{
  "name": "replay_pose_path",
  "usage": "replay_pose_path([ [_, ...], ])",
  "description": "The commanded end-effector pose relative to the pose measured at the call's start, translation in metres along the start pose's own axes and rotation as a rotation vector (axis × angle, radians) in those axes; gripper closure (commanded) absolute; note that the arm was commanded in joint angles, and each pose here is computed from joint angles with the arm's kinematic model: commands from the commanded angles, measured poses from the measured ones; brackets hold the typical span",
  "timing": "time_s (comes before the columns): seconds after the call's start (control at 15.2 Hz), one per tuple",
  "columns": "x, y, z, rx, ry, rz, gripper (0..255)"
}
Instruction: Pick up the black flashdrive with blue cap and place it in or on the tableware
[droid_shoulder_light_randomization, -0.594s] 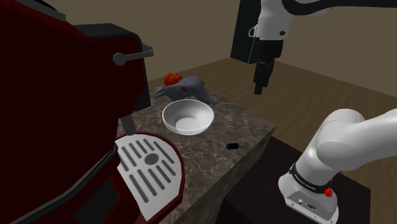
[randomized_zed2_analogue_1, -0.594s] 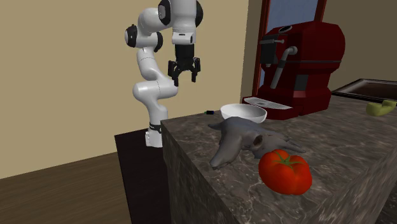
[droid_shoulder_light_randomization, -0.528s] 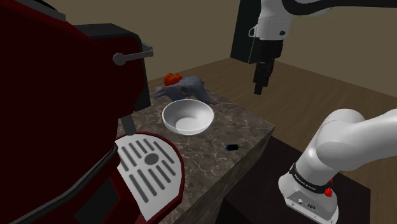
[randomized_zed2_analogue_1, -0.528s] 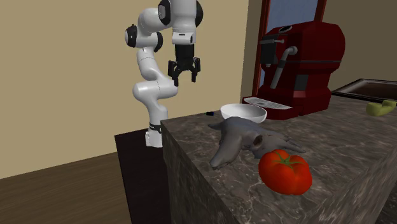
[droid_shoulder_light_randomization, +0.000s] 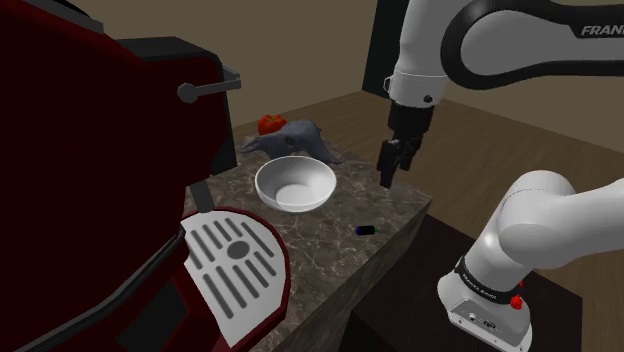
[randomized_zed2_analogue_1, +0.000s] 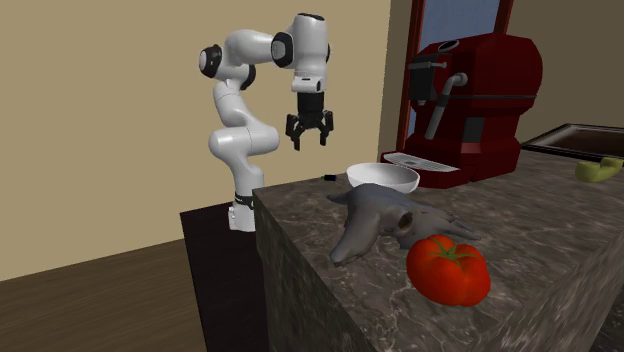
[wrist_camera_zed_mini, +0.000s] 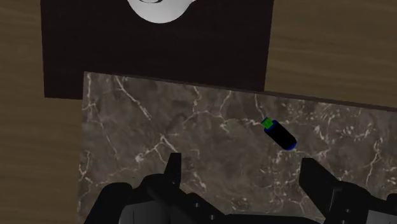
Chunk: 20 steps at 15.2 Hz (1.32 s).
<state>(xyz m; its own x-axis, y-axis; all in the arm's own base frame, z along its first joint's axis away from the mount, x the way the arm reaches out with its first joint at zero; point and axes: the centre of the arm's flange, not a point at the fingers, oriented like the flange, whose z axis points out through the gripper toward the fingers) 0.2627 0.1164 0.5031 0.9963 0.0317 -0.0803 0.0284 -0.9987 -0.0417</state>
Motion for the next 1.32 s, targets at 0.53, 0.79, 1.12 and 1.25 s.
replay_pose_path([
  [0.53, -0.005, -0.077, 0.081, -0.038, 0.082, 0.163, 0],
  [0.79, -0.003, -0.076, 0.102, -0.038, 0.082, 0.163, 0],
  [1.12, -0.003, -0.076, 0.110, -0.038, 0.082, 0.163, 0],
  [1.25, -0.003, -0.076, 0.110, -0.038, 0.082, 0.163, 0],
])
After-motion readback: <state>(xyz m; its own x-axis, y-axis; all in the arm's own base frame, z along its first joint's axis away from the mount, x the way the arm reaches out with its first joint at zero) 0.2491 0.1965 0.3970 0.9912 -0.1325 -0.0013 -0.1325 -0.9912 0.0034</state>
